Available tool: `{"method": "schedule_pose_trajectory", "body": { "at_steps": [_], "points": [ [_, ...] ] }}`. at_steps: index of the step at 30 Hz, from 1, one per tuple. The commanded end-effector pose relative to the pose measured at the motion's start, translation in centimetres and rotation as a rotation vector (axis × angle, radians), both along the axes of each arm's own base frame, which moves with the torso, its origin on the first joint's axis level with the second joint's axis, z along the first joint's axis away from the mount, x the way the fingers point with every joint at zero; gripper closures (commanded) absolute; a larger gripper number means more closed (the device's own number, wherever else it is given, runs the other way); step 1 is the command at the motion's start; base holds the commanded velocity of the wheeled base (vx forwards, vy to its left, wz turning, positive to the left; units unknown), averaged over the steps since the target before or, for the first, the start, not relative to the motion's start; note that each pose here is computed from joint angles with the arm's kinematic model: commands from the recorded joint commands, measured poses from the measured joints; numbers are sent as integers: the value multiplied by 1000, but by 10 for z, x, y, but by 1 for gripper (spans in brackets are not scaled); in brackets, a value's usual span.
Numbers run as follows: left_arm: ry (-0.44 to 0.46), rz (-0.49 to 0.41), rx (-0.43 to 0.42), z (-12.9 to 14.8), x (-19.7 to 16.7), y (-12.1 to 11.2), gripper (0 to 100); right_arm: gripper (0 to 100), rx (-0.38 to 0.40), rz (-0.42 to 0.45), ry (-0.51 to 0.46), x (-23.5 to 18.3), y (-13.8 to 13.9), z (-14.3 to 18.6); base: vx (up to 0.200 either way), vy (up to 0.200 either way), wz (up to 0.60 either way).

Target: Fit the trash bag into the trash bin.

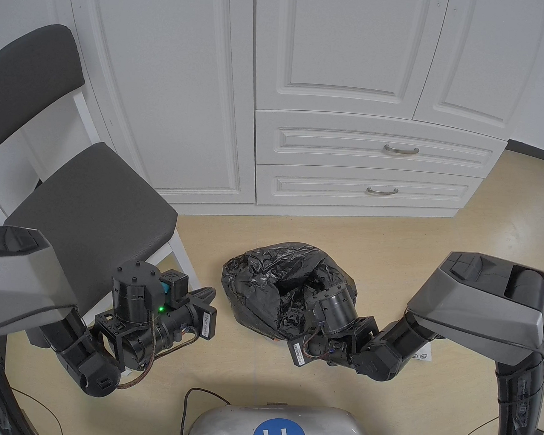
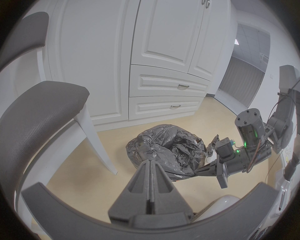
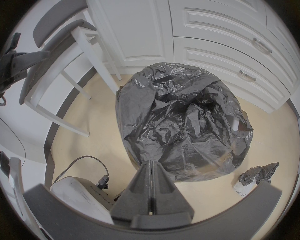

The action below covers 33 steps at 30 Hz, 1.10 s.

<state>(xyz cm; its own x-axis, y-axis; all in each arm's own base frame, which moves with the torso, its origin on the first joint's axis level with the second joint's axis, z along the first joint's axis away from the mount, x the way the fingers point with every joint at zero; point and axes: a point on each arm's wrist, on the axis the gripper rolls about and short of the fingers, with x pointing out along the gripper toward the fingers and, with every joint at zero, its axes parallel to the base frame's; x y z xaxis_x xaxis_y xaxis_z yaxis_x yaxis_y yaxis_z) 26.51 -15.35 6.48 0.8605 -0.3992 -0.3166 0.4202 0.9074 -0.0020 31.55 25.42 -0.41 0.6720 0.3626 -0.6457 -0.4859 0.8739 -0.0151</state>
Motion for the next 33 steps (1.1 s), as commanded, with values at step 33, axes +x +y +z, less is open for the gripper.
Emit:
{"method": "schedule_pose_trajectory", "body": {
  "at_steps": [33],
  "points": [
    [35, 9, 19, -26, 9, -3, 100, 100, -63, -164, 12, 74, -75, -21, 0, 0, 0]
  ]
}}
